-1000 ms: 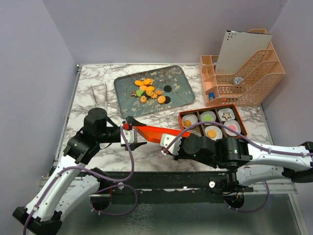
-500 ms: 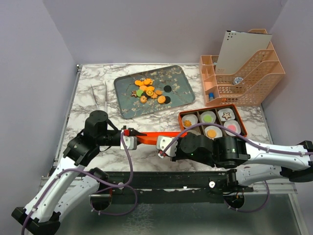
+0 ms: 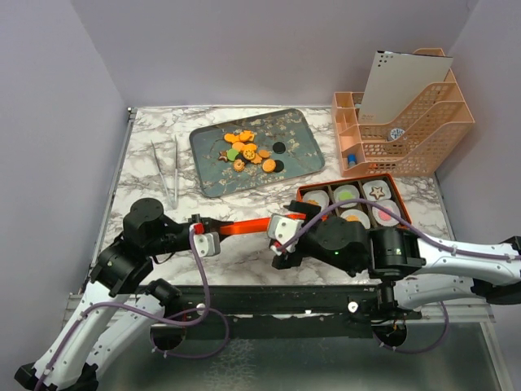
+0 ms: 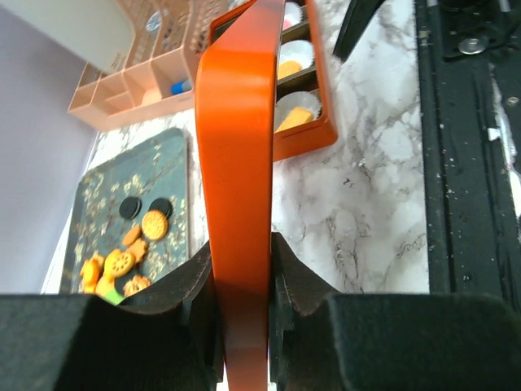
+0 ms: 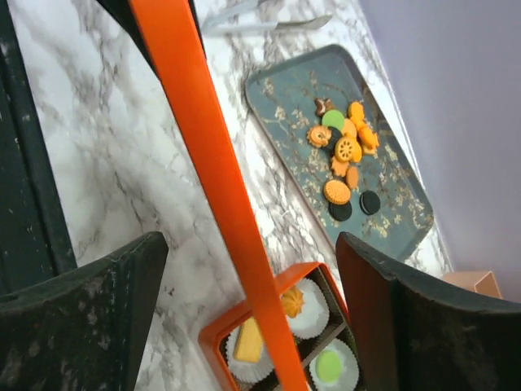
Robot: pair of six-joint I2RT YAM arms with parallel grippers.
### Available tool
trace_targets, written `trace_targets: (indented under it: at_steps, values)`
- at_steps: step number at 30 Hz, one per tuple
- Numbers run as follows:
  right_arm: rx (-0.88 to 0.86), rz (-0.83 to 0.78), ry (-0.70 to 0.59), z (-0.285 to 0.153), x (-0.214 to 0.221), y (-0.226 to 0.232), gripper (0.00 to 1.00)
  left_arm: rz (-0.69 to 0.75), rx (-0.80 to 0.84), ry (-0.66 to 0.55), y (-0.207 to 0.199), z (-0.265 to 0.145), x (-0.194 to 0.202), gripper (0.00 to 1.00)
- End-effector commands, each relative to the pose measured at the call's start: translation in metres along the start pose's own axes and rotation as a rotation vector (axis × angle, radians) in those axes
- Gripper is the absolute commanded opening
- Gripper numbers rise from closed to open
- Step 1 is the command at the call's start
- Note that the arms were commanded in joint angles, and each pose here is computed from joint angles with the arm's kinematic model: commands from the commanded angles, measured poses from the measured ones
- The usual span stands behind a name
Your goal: Pack the cookies
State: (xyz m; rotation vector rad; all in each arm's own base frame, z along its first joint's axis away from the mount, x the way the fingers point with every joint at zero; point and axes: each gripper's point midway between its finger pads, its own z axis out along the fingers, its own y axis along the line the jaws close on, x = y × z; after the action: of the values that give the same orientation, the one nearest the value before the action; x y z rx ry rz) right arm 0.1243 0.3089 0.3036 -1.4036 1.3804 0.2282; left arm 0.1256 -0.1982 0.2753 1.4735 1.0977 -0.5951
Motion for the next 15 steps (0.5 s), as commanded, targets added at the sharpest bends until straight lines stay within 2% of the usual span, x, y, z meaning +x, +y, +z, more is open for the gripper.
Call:
trace_targets:
  at_steps: [1, 3, 9, 15]
  values:
    - [0.151, 0.120, -0.126, -0.016, -0.021, -0.032, 0.95, -0.022, -0.216, 0.002, 0.039, -0.014, -0.016, 0.00]
    - [0.206, 0.170, -0.133, -0.020, -0.018, -0.040, 1.00, -0.072, -0.304, 0.015, 0.054, -0.018, -0.015, 0.00]
    - [0.368, 0.329, -0.107, -0.029, 0.003, -0.058, 1.00, -0.283, -0.616, 0.049, 0.103, -0.034, -0.002, 0.00]
    - [0.414, 0.439, -0.066, -0.023, 0.026, -0.051, 1.00, -0.438, -0.782, -0.006, 0.129, -0.040, -0.001, 0.00]
